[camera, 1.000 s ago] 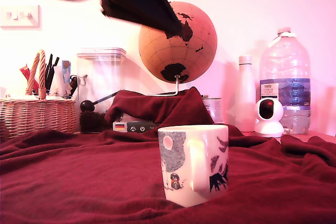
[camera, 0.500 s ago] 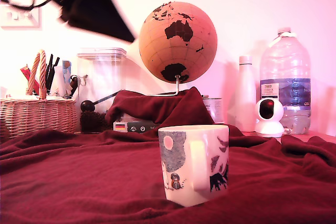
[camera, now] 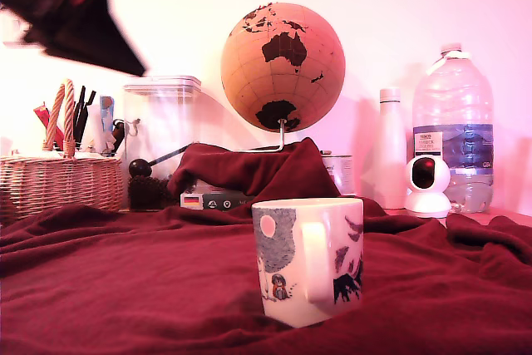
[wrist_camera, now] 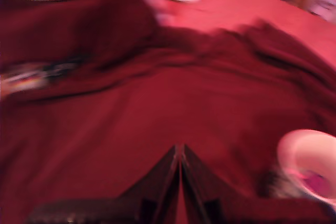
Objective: Pick up the coffee capsules on the table and drop them inside the coffee cup
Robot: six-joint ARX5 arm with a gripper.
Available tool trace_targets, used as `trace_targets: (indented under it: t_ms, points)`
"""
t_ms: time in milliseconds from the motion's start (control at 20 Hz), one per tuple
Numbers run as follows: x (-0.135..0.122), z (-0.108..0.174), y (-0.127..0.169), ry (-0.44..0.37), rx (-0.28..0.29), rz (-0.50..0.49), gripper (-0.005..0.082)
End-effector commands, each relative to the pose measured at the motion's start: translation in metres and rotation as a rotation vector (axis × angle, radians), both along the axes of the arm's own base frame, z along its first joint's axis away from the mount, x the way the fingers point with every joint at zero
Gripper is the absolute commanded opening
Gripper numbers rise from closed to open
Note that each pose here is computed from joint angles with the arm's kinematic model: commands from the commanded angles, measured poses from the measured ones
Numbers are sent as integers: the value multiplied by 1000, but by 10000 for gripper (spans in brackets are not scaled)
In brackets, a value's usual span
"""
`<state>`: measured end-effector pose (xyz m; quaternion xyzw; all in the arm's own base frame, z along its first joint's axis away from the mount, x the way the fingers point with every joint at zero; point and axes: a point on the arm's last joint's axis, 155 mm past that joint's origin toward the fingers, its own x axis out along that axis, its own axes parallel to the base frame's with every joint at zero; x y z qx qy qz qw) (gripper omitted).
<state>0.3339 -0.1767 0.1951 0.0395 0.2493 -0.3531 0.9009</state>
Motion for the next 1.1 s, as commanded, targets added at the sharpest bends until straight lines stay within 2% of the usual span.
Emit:
trace_targets:
  t_ms: [0,250,450,800,1050]
  points:
    - [0,-11,15,12,-1,48,-19]
    - [8,-24,60,1,-29,242,-19]
    - [0,-34,84,-26,-23,342,-19]
    - [-24,-39,111,-60,-68,435,-19]
    - [-39,-31,118,-120,-102,470,-19]
